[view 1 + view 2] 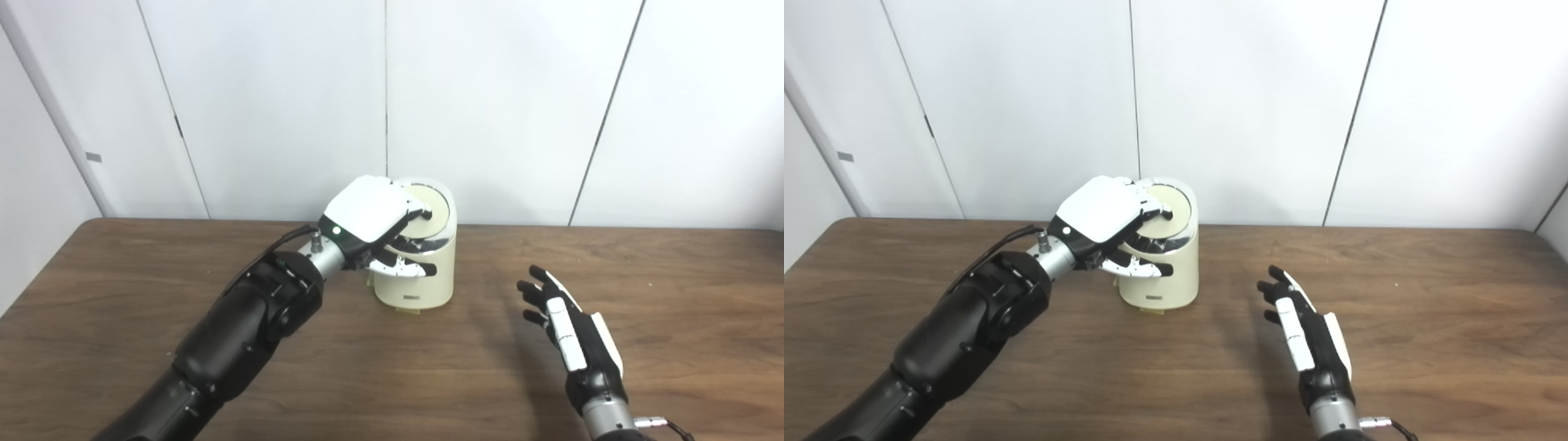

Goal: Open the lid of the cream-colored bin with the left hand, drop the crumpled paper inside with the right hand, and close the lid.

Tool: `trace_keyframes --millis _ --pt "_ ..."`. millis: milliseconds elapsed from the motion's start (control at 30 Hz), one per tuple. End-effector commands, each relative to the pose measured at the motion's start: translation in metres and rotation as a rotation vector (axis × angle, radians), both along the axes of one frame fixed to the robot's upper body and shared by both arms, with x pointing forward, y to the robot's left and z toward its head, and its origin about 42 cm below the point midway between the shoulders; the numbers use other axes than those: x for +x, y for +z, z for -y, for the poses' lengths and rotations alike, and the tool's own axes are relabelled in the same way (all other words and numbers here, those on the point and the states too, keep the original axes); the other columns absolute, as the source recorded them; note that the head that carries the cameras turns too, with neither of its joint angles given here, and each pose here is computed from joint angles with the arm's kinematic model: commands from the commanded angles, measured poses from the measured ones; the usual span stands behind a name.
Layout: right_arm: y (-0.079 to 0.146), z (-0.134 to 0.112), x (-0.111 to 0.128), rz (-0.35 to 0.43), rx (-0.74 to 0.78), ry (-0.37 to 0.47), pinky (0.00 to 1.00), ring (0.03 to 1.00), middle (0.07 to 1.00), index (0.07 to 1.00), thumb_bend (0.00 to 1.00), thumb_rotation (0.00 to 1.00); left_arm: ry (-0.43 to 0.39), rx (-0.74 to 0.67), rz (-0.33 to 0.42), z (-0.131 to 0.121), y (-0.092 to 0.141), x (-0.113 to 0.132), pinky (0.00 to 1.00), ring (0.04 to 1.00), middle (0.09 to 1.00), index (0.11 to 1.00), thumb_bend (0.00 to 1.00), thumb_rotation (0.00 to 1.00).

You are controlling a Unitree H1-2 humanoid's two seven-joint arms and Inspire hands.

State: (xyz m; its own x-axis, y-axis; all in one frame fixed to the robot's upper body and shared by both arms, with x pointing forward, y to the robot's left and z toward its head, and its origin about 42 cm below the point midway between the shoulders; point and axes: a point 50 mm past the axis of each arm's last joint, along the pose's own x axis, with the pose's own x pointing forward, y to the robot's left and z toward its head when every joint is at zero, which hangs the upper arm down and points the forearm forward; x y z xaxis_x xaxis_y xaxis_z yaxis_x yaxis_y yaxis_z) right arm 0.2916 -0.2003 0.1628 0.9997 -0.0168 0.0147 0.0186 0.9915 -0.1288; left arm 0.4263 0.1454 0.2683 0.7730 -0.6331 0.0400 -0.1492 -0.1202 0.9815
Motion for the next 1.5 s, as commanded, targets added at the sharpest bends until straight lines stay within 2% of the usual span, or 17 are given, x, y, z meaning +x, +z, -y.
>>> trace_keyframes --millis 0,133,233,367,433,533,733,867,967,1067,1133,1233,1300,1367,1467 --pt "0.022 -0.003 0.006 0.086 0.003 0.01 0.81 0.874 0.835 0.898 0.6 0.98 0.005 0.101 -0.1 -0.005 -0.021 -0.002 0.89 0.827 0.774 0.833 0.61 0.67" --pt "0.022 -0.003 0.007 0.088 0.011 0.007 0.82 0.873 0.831 0.893 0.59 0.98 0.005 0.098 -0.108 -0.007 -0.023 -0.003 0.89 0.828 0.775 0.837 0.6 0.68" --pt "0.023 -0.002 0.007 0.088 0.004 0.006 0.81 0.871 0.83 0.894 0.6 0.99 0.002 0.067 -0.106 -0.01 -0.02 -0.005 0.89 0.829 0.778 0.832 0.6 0.65" --pt "0.023 -0.001 0.007 0.088 0.023 0.007 0.83 0.885 0.835 0.897 0.6 0.98 -0.041 -0.019 -0.047 -0.013 -0.013 -0.009 0.84 0.801 0.758 0.805 0.57 0.6" --pt "0.022 -0.001 0.007 0.087 0.023 0.002 0.83 0.886 0.835 0.896 0.6 0.98 -0.078 -0.107 0.009 -0.019 -0.008 -0.011 0.8 0.783 0.751 0.787 0.56 0.58" --pt "0.022 0.0 0.006 0.084 0.02 -0.002 0.82 0.883 0.835 0.891 0.61 0.98 -0.096 -0.187 0.077 -0.027 -0.001 -0.015 0.77 0.8 0.782 0.796 0.54 0.57" --pt "0.021 0.001 0.006 0.08 0.016 -0.003 0.82 0.882 0.836 0.89 0.61 0.99 -0.089 -0.295 0.145 -0.042 0.006 -0.022 0.75 0.82 0.814 0.835 0.51 0.57" --pt "0.02 0.003 0.006 0.08 0.02 -0.002 0.83 0.883 0.839 0.888 0.61 0.98 -0.069 -0.364 0.157 -0.057 0.012 -0.029 0.68 0.835 0.845 0.851 0.49 0.55" --pt "0.02 0.004 0.006 0.077 0.028 -0.006 0.83 0.885 0.84 0.886 0.61 0.97 -0.031 -0.437 0.153 -0.07 0.013 -0.037 0.68 0.827 0.847 0.849 0.49 0.52" --pt "0.02 0.006 0.006 0.079 0.037 -0.003 0.83 0.891 0.841 0.887 0.6 0.97 0.034 -0.548 0.116 -0.083 0.008 -0.047 0.7 0.827 0.849 0.848 0.5 0.51" --pt "0.019 0.008 0.006 0.082 0.04 -0.002 0.84 0.898 0.847 0.891 0.6 0.97 0.088 -0.677 0.066 -0.096 -0.002 -0.06 0.69 0.831 0.849 0.849 0.51 0.47" --pt "0.018 0.011 0.006 0.08 0.053 -0.003 0.85 0.905 0.854 0.893 0.61 0.96 0.156 -0.89 -0.028 -0.11 -0.017 -0.081 0.77 0.859 0.863 0.861 0.5 0.45" --pt "0.017 0.013 0.006 0.079 0.061 -0.003 0.86 0.911 0.858 0.895 0.61 0.95 0.181 -0.987 -0.086 -0.114 -0.023 -0.093 0.81 0.87 0.877 0.868 0.49 0.47" --pt "0.017 0.016 0.006 0.079 0.058 -0.003 0.86 0.913 0.862 0.897 0.61 0.95 0.21 -1.089 -0.149 -0.121 -0.034 -0.11 0.82 0.868 0.872 0.879 0.48 0.55" --pt "0.016 0.019 0.005 0.075 0.057 -0.008 0.85 0.909 0.862 0.895 0.61 0.95 0.298 -1.221 -0.239 -0.13 -0.052 -0.134 0.81 0.85 0.853 0.883 0.51 0.64"
